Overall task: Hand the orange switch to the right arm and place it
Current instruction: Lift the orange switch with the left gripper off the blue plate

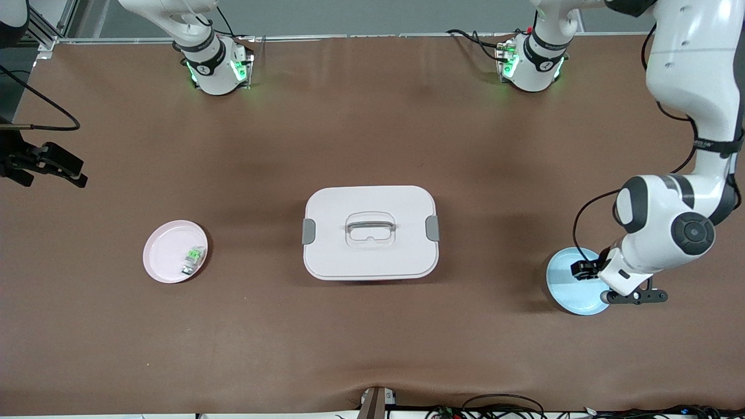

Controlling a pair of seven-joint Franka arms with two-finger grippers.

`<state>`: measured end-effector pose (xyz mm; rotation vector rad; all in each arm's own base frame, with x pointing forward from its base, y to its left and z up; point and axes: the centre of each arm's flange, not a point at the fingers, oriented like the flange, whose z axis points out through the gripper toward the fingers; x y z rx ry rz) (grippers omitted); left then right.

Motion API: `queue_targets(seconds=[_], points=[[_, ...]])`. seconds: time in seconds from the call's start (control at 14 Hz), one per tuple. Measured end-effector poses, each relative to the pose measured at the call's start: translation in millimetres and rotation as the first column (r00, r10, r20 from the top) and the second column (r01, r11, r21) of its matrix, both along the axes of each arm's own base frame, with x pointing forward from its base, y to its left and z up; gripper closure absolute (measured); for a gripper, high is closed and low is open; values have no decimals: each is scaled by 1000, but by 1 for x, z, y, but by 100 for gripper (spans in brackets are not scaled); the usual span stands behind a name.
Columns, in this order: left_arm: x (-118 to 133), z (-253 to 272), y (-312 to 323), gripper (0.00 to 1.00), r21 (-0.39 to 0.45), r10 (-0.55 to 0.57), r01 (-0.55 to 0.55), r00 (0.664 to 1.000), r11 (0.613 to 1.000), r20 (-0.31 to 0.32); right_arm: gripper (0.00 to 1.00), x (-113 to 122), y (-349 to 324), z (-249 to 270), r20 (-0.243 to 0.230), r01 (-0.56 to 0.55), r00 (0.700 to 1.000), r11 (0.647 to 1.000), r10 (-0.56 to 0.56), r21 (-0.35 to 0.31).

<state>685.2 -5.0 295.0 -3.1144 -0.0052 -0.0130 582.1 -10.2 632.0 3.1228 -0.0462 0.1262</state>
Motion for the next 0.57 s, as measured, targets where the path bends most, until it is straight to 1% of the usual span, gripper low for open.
queue_targets(seconds=[0.14, 0.29, 0.57], points=[[-6, 33, -21, 28, -11, -19, 19, 1000, 1000, -11, 0, 0, 0, 0, 0, 1, 1000, 1000, -1, 0], [-13, 54, -48, 28, -28, -9, 8, 1000, 1000, -17, 0, 0, -1, 0, 0, 2, 1000, 1000, -2, 0], [-23, 85, -111, 28, -114, 97, -103, 994, 988, -55, 0, 0, -1, 0, -1, 2, 1000, 1000, -2, 0]])
